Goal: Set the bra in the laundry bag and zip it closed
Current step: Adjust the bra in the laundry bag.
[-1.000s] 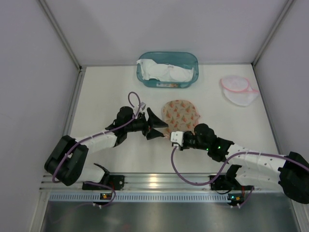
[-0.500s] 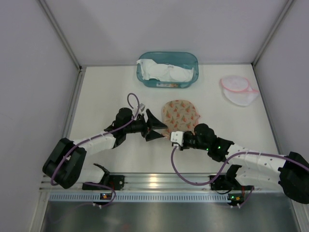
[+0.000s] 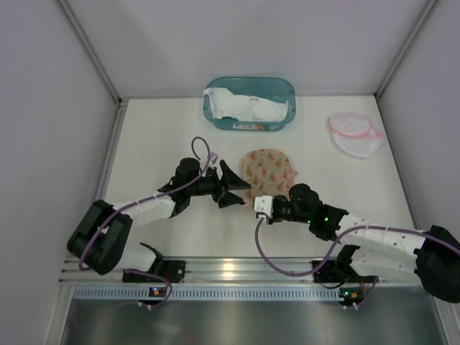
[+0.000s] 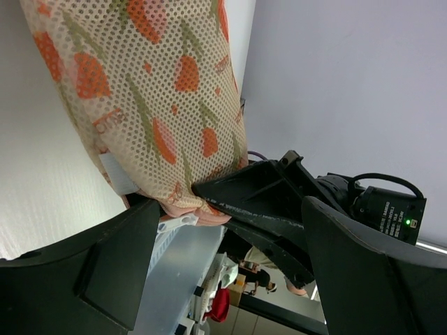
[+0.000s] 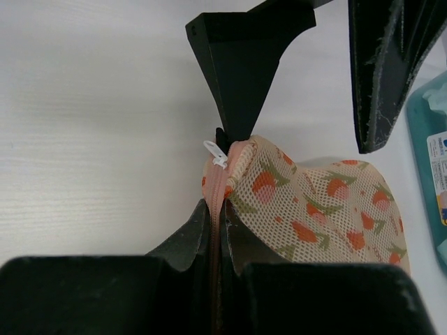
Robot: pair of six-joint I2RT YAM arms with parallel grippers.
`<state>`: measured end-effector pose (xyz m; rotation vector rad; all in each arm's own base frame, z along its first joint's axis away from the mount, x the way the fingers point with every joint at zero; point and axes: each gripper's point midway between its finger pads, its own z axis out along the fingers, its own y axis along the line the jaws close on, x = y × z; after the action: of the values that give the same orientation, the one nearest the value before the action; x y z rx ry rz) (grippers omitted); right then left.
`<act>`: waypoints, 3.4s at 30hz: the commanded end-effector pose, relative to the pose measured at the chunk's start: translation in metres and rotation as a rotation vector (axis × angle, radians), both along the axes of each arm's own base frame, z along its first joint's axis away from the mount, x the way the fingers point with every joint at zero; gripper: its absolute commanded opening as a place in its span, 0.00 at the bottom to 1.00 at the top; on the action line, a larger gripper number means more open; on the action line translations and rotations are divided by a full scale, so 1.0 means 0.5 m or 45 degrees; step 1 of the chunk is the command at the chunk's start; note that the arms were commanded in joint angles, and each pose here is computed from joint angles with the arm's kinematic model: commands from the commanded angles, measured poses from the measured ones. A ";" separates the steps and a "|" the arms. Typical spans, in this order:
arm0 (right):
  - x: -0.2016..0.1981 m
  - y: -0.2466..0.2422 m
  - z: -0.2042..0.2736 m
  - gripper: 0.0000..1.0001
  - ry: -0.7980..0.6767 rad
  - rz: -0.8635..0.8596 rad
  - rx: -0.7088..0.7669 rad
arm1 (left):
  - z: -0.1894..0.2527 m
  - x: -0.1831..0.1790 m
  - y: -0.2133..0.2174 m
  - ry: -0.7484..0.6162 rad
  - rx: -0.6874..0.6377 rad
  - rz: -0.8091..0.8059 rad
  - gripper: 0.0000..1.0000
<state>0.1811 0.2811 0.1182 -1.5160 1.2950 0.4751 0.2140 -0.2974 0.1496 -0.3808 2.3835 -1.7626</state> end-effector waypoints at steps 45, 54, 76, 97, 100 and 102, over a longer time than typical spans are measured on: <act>-0.002 0.052 0.064 0.00 -0.006 0.066 0.126 | 0.019 0.000 0.004 -0.093 0.051 -0.015 0.89; -0.014 0.049 0.058 0.00 -0.002 0.099 0.109 | 0.027 0.003 -0.001 -0.111 0.031 -0.004 0.88; -0.034 0.081 0.061 0.00 -0.003 0.192 0.124 | 0.028 0.018 -0.065 -0.097 -0.009 0.006 0.88; 0.006 0.062 0.040 0.00 0.020 -0.019 0.119 | -0.002 0.004 -0.031 -0.067 0.078 -0.055 0.86; 0.016 0.051 0.041 0.00 0.013 -0.067 0.122 | -0.021 0.015 0.016 -0.074 0.142 -0.030 0.83; 0.020 0.045 0.039 0.00 0.016 -0.085 0.117 | -0.027 0.008 0.035 -0.059 0.154 -0.038 0.80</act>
<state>0.1870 0.2981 0.1162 -1.4616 1.3459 0.4894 0.2275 -0.2966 0.1397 -0.3590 2.4349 -1.6314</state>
